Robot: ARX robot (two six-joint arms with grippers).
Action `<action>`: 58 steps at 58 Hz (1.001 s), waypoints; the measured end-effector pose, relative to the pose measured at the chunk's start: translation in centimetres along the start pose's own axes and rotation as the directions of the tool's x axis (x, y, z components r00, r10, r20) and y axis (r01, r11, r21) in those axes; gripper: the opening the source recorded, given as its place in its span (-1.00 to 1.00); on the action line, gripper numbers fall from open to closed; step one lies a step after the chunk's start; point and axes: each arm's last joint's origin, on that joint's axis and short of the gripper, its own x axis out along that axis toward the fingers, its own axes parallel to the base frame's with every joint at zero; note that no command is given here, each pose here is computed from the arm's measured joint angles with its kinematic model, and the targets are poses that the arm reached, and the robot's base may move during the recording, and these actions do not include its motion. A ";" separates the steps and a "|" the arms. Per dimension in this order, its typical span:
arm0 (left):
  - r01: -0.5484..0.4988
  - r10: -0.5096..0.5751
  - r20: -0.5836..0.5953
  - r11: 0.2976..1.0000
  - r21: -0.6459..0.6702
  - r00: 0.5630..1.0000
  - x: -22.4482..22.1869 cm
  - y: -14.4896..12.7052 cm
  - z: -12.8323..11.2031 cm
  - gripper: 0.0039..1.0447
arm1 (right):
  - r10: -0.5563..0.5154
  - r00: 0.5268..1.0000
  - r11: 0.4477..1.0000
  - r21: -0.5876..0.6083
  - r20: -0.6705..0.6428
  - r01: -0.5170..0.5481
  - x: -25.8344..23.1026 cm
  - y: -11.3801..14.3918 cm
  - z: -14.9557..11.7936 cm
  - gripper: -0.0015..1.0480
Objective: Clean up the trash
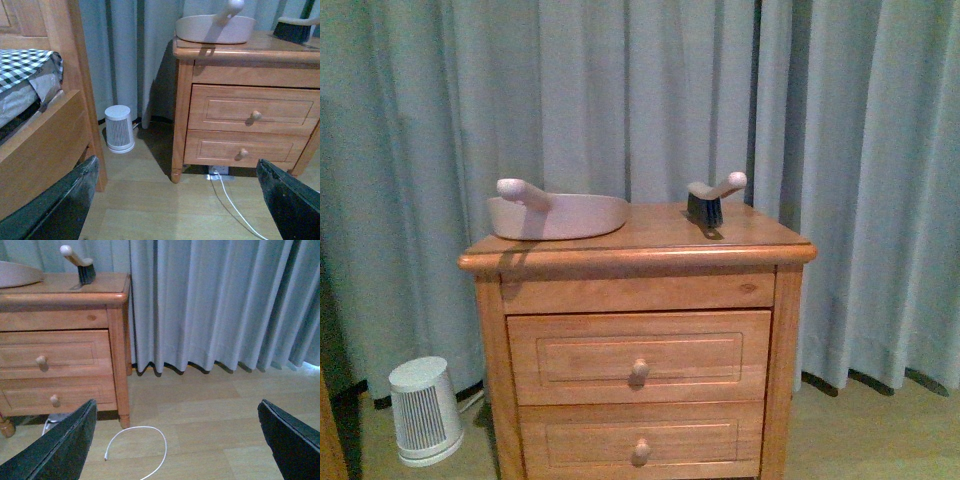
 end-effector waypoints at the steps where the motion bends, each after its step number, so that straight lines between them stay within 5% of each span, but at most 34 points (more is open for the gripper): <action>1: 0.000 0.000 0.000 1.000 0.000 1.000 0.0 0.0 0.0 0.86 | 0.000 1.000 1.000 0.000 0.000 0.000 0.0 0.0 0.0 0.86; 58: 0.000 0.000 0.000 1.000 0.000 1.000 0.0 0.0 0.0 0.86 | 0.000 1.000 1.000 0.000 0.000 0.000 0.0 0.0 0.0 0.86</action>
